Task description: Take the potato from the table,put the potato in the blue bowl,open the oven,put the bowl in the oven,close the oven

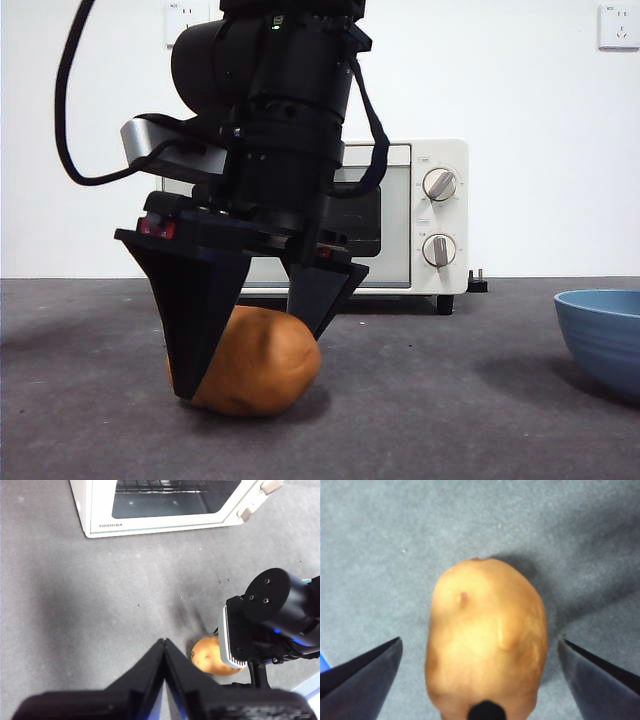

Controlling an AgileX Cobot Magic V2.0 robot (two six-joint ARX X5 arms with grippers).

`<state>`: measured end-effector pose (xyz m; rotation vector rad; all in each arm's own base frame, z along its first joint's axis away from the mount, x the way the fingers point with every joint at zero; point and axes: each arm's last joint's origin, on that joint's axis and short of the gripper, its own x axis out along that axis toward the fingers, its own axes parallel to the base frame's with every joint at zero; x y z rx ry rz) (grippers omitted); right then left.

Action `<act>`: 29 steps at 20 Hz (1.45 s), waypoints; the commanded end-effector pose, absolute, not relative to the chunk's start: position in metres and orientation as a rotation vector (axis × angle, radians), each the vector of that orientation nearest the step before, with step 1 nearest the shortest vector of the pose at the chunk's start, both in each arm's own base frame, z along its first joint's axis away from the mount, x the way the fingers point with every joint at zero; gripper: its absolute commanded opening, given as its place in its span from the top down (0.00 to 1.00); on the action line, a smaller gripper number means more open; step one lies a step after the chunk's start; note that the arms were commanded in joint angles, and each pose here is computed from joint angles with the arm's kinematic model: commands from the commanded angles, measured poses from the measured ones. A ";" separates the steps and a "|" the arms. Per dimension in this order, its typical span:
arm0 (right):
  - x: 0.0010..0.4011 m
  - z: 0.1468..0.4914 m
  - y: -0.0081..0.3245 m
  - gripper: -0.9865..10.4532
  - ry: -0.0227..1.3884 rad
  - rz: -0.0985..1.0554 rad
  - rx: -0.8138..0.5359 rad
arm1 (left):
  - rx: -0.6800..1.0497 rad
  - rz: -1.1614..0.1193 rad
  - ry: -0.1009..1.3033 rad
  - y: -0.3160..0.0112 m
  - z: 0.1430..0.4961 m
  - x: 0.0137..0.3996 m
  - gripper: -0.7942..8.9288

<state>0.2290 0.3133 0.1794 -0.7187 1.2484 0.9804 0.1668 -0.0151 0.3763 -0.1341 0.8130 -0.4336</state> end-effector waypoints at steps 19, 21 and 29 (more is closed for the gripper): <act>0.213 0.317 0.282 0.92 1.240 0.746 -0.690 | -0.120 -0.442 0.826 -0.016 0.374 0.172 0.92; 0.214 0.323 0.273 0.92 1.226 0.654 -0.703 | -0.121 -0.442 0.829 -0.015 0.374 0.171 0.92; 0.251 0.346 0.211 0.92 1.223 0.445 -0.489 | -0.118 -0.444 0.846 -0.015 0.373 0.170 0.92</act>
